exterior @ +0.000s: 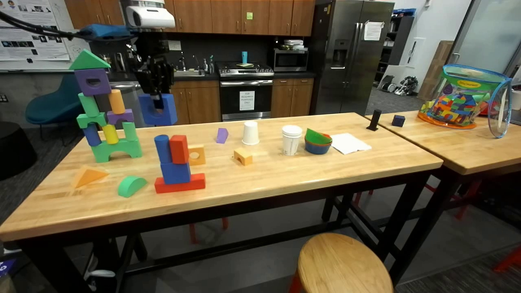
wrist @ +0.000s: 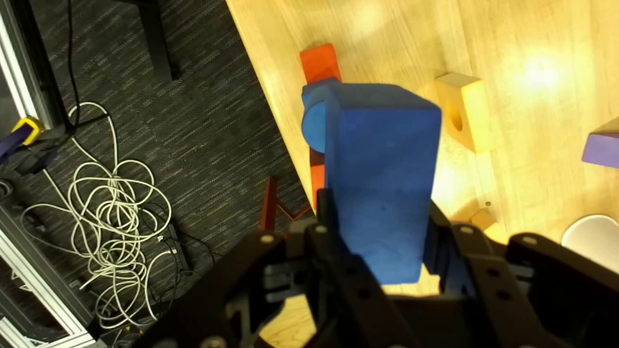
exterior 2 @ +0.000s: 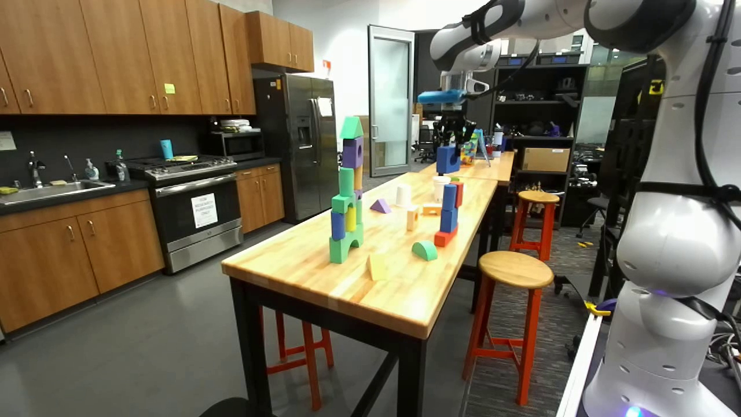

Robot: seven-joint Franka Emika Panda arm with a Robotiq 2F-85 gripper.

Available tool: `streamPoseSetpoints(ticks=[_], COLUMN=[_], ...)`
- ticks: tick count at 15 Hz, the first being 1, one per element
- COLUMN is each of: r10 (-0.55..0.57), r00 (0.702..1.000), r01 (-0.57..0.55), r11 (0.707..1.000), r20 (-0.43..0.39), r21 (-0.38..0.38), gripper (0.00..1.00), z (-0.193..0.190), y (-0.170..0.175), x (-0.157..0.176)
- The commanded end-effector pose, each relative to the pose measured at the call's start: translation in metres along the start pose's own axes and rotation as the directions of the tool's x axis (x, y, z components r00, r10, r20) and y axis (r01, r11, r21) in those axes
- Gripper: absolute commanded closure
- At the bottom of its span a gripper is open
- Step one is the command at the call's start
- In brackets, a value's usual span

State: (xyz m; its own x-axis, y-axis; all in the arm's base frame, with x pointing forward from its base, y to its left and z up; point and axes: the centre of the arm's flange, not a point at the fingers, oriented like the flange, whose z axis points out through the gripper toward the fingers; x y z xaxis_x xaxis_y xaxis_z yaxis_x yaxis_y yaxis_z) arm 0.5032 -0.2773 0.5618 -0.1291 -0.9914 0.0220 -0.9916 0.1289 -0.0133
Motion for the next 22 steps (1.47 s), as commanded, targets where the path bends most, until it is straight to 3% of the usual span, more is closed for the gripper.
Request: streamPoseSetpoints(ticks=[1,22], r10=[0.027,0.062], r00=[1.0,0.998], r01=[-0.027,-0.063], r11=[1.0,0.997], r20=[0.004,-0.026], r21=[-0.005,-0.035], gripper=[0.85,0.85], z=[0.0,0.012], y=[-0.006,-0.012], x=[0.0,0.015])
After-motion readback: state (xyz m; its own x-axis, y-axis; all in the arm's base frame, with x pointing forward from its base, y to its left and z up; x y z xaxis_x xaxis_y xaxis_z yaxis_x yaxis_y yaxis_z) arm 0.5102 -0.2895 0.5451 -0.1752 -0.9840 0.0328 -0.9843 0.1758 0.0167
